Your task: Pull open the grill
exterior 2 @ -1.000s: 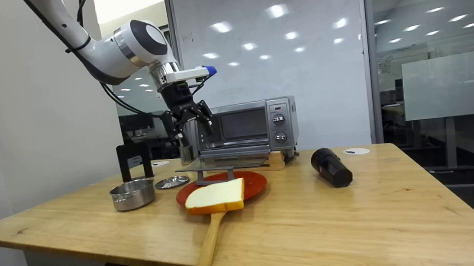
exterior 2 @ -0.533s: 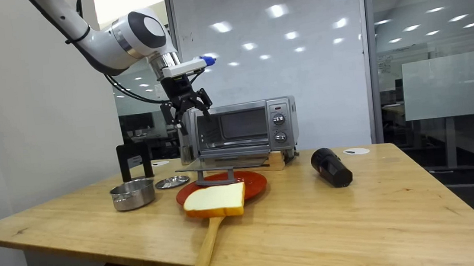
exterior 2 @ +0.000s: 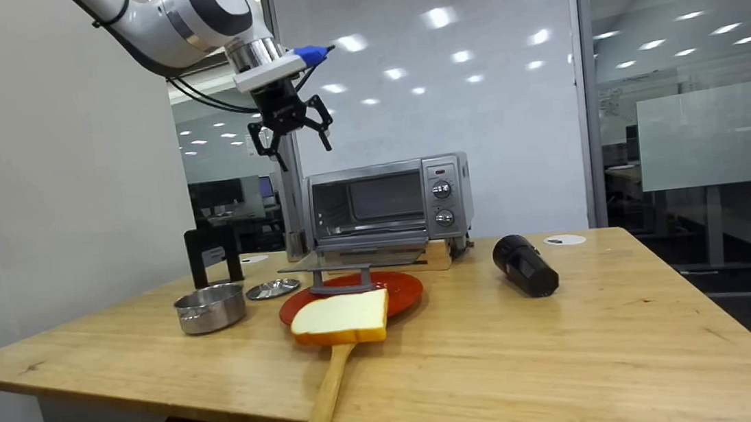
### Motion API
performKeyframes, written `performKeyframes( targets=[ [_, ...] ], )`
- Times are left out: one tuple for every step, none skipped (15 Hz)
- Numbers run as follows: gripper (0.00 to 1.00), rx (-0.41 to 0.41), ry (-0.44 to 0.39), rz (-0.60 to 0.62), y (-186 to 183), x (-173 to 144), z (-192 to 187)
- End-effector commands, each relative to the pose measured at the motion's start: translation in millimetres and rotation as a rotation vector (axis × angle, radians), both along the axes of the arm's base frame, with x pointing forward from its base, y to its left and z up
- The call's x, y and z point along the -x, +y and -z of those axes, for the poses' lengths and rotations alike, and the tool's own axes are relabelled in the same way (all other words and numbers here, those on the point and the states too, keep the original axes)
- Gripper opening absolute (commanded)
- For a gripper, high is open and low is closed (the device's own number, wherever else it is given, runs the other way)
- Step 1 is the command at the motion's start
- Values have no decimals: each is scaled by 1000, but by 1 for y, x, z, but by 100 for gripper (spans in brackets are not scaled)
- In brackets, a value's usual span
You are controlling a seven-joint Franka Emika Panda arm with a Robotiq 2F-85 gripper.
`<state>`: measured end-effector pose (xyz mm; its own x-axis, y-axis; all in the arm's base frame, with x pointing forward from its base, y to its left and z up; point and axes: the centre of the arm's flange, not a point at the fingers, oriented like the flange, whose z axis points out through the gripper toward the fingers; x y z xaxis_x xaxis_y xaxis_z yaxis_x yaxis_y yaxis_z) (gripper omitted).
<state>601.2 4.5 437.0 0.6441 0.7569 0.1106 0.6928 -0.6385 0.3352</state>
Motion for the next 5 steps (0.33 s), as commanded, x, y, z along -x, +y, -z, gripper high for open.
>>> performKeyframes(
  targets=[
    [100,-37,-56,181,5,3,-34],
    [100,-49,-72,225,5,4,-40],
    [100,-47,-63,154,0,1,-28],
    [100,-52,-73,168,0,2,-33],
    [100,-52,-74,167,0,2,-33]
  ],
)
